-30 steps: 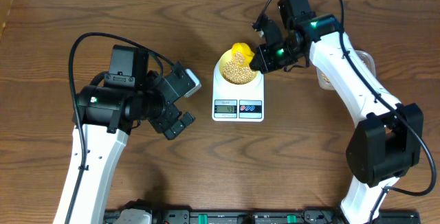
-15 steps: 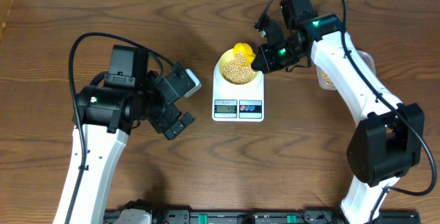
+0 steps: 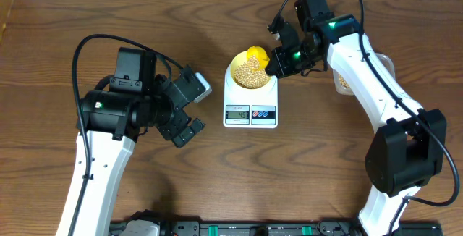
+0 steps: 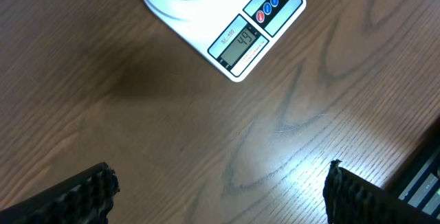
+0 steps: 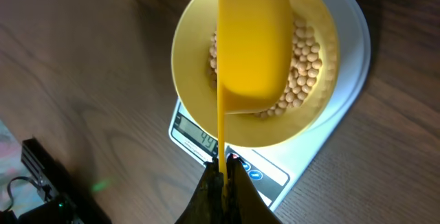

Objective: Scoop item into bowl and weigh 50g on scale

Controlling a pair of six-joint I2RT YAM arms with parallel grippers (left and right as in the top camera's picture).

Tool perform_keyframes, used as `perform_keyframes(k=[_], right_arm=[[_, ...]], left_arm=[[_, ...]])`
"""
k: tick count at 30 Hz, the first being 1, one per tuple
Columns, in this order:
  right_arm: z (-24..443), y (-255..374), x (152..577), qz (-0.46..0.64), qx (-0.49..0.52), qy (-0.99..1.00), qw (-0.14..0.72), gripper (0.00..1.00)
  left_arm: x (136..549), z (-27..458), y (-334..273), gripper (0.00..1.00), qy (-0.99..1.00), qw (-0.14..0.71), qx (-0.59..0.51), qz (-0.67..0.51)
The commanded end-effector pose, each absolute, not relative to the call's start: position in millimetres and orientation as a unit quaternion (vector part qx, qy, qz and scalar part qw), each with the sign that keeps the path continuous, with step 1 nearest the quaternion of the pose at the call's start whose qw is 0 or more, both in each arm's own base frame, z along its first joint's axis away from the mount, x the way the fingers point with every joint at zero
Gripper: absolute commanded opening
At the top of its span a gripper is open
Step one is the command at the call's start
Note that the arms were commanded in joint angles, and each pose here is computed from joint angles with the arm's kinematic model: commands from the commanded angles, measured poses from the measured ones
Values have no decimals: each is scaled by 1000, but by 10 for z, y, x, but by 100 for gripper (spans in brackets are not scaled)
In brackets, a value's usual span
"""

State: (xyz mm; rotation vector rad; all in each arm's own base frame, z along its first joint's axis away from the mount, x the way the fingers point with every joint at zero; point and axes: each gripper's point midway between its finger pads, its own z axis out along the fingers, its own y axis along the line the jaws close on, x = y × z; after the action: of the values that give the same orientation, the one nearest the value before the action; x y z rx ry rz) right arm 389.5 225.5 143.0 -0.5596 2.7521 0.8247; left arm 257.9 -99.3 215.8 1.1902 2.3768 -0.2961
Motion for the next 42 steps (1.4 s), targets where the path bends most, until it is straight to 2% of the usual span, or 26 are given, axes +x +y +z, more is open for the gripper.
perform_keyframes(k=[1,4,7,15,18,20,24,42], right_arm=[[1532,2270,3932,284,-198,930,121,1],[1501,2228,3923,272,-191,936,117,1],[1599,2351,3919,314,-204,919,123,1],[1558,2301,3918,297,-201,926,120,1],[1472,2196,3922,257,-192,940,116,1],[1563,2331,3903,300,-200,925,118,1],[1513,2261,3934,274,-197,933,122,1],[1730,2341,3955,368,-191,902,124,1]], left_arm=[[2553,2136,-1006,98,861,229,439,-115],[2553,2136,-1006,98,861,229,439,-115],[2553,2136,-1006,98,861,229,439,-115],[2553,2136,-1006,98,861,229,439,-115],[2553,2136,-1006,98,861,229,439,-115],[2554,2137,-1006,98,861,229,439,-115],[2553,2136,-1006,98,861,229,439,-115],[2553,2136,-1006,98,861,229,439,-115]])
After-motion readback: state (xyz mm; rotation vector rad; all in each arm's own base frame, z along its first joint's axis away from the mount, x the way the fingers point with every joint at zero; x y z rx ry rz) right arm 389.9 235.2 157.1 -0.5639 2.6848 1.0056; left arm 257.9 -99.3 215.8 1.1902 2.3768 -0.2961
